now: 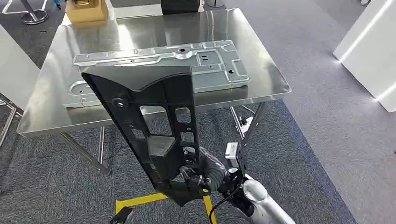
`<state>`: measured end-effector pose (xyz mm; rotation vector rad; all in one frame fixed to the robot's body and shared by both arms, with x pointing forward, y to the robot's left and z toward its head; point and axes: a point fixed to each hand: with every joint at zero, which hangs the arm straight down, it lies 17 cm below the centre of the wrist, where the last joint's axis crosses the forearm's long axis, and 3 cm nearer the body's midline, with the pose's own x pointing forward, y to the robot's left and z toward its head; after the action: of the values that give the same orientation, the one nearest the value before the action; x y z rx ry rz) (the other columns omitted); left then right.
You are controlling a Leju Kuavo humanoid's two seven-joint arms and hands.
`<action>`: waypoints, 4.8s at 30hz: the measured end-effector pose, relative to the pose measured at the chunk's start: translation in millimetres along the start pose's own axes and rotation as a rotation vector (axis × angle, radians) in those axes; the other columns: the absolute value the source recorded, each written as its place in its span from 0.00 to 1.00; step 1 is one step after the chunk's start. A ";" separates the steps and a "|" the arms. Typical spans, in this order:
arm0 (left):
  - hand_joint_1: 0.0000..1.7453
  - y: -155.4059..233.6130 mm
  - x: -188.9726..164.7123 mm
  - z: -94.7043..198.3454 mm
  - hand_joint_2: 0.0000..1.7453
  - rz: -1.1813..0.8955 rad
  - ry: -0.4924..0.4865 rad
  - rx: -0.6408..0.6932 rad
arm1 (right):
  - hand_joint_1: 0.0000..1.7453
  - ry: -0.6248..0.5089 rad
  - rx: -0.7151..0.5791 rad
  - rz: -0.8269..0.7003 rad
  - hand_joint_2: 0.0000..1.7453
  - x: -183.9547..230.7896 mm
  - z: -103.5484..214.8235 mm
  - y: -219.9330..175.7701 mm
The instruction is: Take the parts from the cabinet and place them on the table.
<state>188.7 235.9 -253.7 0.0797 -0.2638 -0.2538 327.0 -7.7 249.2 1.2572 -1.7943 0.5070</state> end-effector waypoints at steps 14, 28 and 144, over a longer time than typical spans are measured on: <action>0.00 -2.1 -2.7 0.1 1.00 -0.003 0.003 -0.004 | 1.00 -0.002 0.000 -0.002 1.00 0.4 0.6 1.1; 0.00 -0.1 -1.5 -0.1 1.00 -0.004 0.002 -0.001 | 1.00 -0.003 0.000 -0.003 1.00 0.6 1.4 2.0; 0.00 -21.9 24.1 4.5 1.00 -0.110 -0.130 -0.018 | 0.00 0.450 0.005 1.704 0.00 -89.0 -111.2 -147.3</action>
<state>204.8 208.4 -245.9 0.0600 -0.3867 -0.3714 516.7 62.0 215.2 -0.6893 -2.0240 1.4930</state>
